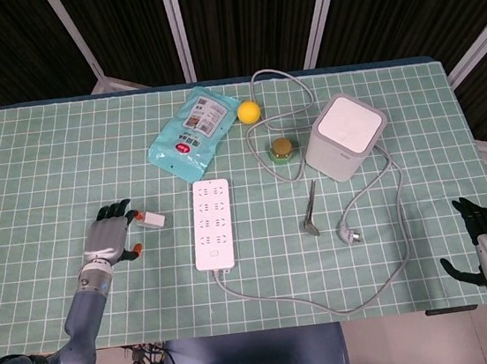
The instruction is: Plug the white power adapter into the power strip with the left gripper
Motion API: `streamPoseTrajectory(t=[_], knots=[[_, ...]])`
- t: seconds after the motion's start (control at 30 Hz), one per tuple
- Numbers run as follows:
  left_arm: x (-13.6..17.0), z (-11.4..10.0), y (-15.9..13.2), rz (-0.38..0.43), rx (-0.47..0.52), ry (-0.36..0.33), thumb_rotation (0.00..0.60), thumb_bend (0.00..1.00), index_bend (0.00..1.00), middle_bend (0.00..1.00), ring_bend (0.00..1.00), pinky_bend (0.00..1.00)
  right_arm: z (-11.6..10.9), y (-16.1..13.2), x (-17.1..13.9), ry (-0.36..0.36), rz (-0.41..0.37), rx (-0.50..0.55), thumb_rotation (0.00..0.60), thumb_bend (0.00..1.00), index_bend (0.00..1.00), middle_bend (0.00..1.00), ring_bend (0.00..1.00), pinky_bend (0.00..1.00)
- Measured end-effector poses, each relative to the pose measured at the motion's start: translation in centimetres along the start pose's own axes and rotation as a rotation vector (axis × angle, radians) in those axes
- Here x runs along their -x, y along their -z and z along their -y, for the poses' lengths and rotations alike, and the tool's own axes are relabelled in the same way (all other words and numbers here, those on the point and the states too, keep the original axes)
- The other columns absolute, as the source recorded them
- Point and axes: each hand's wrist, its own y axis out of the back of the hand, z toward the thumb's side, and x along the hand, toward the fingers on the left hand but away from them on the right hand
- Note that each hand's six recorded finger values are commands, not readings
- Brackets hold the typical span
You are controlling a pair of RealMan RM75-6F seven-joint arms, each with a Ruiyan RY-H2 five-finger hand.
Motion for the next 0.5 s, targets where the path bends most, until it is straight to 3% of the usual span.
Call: streamPoseTrajectory(t=[0.5], knots=[[0.22, -0.6, -0.81, 0.023, -0.017, -0.017, 0.6, 0.33, 0.27, 0.0, 0.0, 0.0, 0.0, -0.01, -0.02, 0.001, -0.001, -0.001, 0.6, 0.34, 0.0, 0.0, 0.0, 0.0]])
